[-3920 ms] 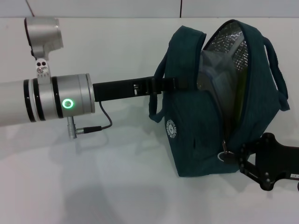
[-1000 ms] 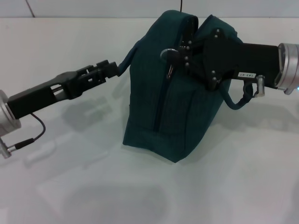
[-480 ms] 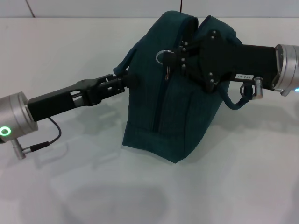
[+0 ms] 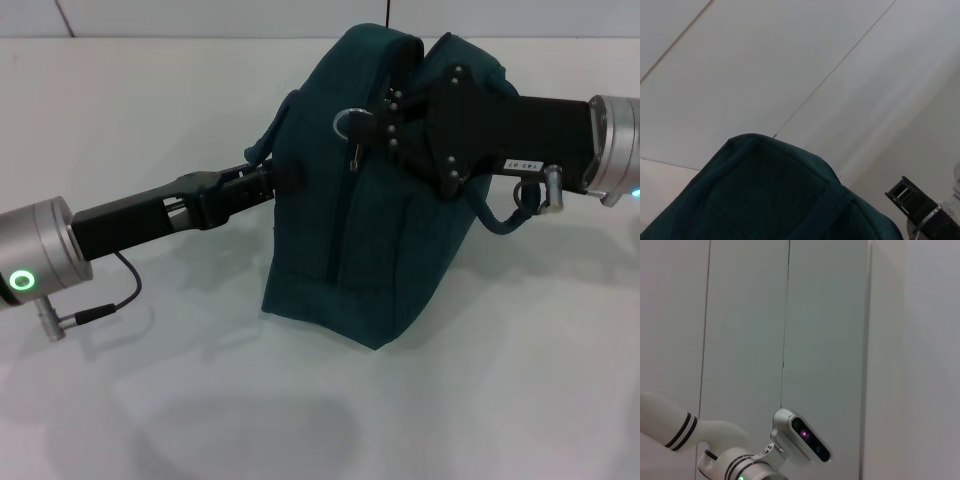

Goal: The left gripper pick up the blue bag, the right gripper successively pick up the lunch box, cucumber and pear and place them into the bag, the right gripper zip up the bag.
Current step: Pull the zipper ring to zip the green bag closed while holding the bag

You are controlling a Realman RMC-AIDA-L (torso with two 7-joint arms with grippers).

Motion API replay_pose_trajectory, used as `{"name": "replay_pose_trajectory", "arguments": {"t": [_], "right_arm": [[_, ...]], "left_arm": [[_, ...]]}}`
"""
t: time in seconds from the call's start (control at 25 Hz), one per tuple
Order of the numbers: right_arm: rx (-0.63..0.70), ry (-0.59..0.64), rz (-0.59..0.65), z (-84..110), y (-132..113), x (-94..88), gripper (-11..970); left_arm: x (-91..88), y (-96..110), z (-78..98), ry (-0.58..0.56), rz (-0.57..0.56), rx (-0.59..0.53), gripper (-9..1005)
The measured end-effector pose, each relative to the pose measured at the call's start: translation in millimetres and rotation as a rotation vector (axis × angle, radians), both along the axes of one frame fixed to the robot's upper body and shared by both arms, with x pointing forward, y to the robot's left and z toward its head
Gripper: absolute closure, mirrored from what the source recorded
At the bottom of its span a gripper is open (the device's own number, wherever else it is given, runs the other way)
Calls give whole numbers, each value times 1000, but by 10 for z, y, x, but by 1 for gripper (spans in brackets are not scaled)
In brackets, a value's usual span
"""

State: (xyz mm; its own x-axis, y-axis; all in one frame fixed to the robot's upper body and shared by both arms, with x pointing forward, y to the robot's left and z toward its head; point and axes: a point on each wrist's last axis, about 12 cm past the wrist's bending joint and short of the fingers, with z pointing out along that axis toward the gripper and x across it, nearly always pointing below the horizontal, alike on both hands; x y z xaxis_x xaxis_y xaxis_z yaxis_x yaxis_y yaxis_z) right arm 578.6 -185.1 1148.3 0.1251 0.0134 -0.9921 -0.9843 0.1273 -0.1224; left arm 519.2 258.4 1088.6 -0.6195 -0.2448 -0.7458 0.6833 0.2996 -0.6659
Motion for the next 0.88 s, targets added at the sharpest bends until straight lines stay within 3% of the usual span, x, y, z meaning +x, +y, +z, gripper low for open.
{"name": "replay_pose_trajectory", "arguments": {"t": [0.48, 0.88], "right_arm": [[31, 38, -31, 14, -81, 4, 944], [57, 87, -55, 54, -124, 33, 943]], "left_arm": [[-21, -62, 0, -41, -39, 13, 927], [-33, -141, -3, -44, -90, 26, 942]]}}
